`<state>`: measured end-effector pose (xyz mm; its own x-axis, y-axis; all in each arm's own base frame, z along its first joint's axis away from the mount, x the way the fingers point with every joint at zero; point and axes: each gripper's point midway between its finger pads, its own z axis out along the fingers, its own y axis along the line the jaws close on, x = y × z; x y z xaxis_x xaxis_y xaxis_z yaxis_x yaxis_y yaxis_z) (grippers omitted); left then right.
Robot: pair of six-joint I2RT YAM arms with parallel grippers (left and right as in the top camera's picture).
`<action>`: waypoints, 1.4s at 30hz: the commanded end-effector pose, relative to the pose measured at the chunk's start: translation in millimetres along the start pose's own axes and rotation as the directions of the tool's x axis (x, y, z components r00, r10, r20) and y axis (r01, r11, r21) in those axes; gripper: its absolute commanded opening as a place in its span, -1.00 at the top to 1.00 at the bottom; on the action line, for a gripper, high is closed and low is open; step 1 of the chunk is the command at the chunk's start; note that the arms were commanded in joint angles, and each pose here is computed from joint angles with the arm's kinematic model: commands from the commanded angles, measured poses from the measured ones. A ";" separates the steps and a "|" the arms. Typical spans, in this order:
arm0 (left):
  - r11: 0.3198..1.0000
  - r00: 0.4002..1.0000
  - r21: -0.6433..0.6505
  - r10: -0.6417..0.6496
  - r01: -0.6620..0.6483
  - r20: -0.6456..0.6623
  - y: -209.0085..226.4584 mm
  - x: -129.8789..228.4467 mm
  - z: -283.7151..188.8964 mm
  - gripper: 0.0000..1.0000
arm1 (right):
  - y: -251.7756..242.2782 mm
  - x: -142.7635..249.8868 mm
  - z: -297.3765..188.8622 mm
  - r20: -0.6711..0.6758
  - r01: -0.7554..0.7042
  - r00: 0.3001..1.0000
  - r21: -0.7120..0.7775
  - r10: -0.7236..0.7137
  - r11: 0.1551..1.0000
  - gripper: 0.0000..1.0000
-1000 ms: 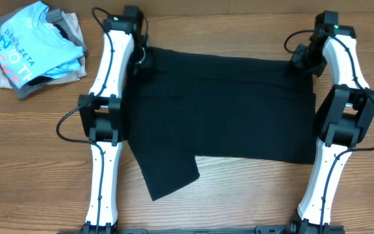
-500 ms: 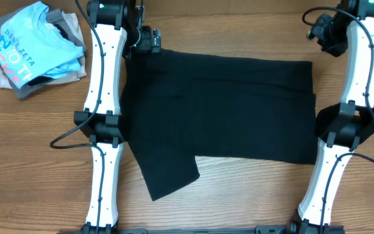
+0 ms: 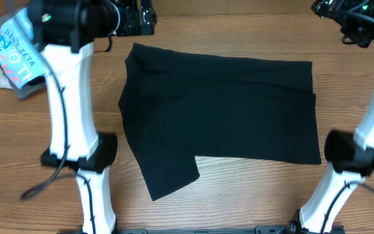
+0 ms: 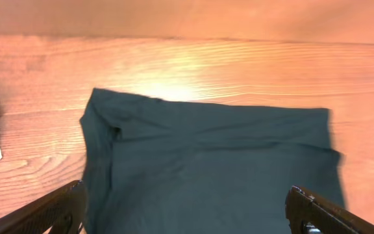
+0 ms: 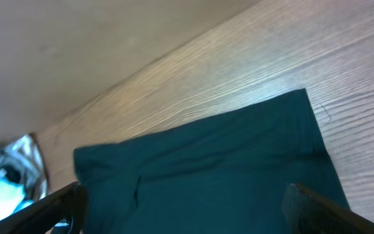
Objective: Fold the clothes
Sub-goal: 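Move left gripper to the shirt's lower-left corner, right to lower-right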
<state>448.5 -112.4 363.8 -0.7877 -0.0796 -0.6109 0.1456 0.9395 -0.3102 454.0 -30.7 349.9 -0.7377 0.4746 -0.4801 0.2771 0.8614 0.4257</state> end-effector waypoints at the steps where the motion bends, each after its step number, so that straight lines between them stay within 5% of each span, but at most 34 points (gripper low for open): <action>1: 0.999 0.999 0.001 0.040 -0.040 -0.027 -22.1 19.1 -26.8 -1.00 | 10.8 20.5 -60.5 0.071 0.069 0.995 0.034 -0.072 0.997 -1.00; 8: 0.900 0.985 -0.425 -0.146 0.095 -0.089 34.8 86.2 -58.3 -0.99 | -22.9 93.5 -78.4 -0.066 0.017 0.998 0.140 -0.007 0.990 -1.00; 12: 0.844 0.951 -0.510 -0.273 0.164 -0.146 55.0 135.4 -61.4 -1.00 | -50.7 119.0 -63.8 -0.102 -0.059 0.991 0.240 0.086 0.969 -1.00; 27: 0.872 0.726 -0.451 -0.435 0.192 -0.532 57.8 311.4 31.5 -1.00 | -126.2 216.8 2.5 -0.157 -0.261 0.931 0.342 0.329 0.903 -1.00; 42: 0.881 0.616 -0.438 -0.448 0.180 -0.648 46.9 433.0 73.7 -0.86 | -147.3 198.1 23.0 -0.060 -0.330 0.929 0.305 0.364 0.893 -1.00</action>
<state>168.8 -114.0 31.7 -0.9454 -0.2390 0.2215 -0.2526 0.9670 -0.0347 276.1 -52.9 169.6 -0.6494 0.7281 -0.2196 0.6728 0.6846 0.2805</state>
